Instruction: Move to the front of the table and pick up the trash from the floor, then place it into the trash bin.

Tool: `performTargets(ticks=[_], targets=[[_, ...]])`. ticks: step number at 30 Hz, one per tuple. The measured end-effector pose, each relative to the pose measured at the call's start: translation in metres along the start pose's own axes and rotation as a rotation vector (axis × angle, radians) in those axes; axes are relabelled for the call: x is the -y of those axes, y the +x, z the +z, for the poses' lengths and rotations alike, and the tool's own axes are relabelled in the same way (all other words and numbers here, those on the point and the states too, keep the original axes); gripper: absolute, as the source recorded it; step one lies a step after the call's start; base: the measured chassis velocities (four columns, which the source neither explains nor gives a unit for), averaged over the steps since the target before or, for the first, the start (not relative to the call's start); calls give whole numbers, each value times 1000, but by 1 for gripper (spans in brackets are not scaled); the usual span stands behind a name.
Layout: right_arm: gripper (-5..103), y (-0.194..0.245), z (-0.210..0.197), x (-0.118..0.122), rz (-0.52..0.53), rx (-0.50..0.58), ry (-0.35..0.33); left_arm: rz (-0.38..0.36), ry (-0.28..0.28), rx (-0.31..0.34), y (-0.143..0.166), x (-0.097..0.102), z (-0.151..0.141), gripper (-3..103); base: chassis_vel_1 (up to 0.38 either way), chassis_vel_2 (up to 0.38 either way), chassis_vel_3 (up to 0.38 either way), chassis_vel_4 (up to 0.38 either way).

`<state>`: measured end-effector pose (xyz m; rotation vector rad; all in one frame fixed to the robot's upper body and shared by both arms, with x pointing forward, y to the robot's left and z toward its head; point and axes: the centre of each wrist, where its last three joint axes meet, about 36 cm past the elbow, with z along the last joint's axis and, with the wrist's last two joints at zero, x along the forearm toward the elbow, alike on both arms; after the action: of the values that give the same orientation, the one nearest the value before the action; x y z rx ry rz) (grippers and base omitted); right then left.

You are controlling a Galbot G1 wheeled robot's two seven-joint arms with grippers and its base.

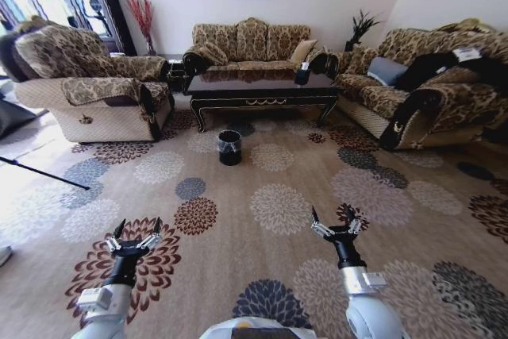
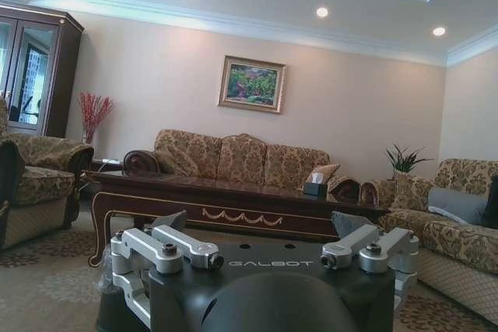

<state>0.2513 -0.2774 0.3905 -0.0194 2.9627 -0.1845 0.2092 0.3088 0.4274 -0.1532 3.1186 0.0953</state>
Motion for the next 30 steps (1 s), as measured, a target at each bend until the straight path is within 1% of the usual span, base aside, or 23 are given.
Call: performTargets(ticks=[30], targets=[[100,0,0,0,0,0,0,0,0,0,0,0,0,100,0,0,0,0]])
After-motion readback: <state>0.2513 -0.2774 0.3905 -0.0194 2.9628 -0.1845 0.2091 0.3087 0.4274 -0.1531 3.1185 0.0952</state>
